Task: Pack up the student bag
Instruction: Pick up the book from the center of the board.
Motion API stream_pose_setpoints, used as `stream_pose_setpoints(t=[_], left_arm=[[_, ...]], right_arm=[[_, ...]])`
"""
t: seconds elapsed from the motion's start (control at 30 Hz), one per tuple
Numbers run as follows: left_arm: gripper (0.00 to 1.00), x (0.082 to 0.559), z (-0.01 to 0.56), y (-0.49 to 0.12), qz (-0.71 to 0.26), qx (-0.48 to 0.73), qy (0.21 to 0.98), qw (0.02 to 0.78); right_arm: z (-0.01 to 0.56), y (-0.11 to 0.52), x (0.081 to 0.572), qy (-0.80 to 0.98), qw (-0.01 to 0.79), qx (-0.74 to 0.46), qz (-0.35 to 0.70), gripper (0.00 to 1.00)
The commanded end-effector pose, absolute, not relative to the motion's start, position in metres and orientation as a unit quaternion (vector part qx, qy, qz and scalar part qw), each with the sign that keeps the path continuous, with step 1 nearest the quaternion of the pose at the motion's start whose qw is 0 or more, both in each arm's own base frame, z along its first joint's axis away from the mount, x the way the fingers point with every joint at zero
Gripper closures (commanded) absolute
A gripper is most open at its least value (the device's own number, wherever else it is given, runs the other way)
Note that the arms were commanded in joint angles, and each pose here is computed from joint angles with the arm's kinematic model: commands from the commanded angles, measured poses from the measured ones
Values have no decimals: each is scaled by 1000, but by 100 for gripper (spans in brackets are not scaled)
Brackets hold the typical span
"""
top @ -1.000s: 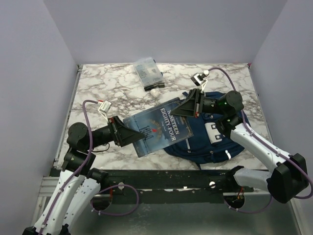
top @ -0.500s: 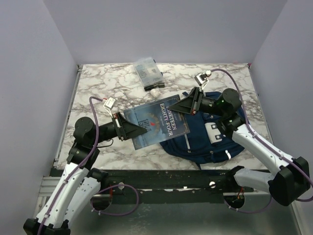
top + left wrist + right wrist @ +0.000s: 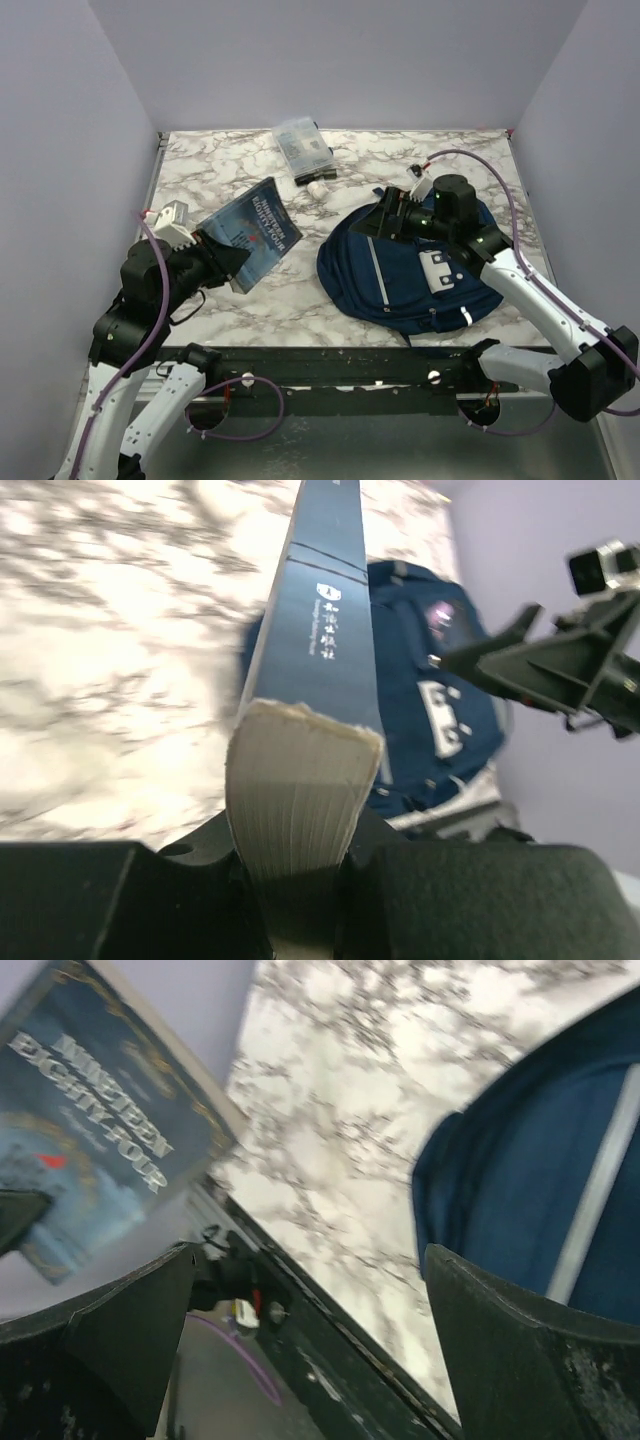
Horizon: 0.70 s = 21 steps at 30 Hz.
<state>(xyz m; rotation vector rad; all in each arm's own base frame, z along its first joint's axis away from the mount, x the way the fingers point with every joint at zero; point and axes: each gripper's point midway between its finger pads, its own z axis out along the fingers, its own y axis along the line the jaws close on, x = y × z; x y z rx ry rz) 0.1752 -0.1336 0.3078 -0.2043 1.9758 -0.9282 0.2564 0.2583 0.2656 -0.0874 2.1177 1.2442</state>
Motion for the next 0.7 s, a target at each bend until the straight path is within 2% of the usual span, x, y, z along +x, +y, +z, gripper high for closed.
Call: stream_pose_setpoints(t=[0.0,0.03,0.2,0.27,0.37,0.43,0.67], left_arm=[[100,177,303,-77,-255,-153,800,521],[100,176,302,-76,-255,-154,799,522],[100,176,287,-81,-263,-159,808,502],[100,176,283,-84,-268,-162,811,494],[100,178,279,-89,-276,-161,815,483],[100,179,278,-91,-279,-161,817,478],[100,178,275,-102,-300,-152,821,461]], right_arm=[[217,244,256,861,310,-49,401,4],[213,245,257,863,316,-52,390,12],[179,266,246,897,313,-90,299,35],[163,273,241,911,314,-105,247,43],[139,273,241,928,311,-120,169,60],[129,275,242,929,322,-135,124,61],[101,284,246,930,326,-166,32,56]])
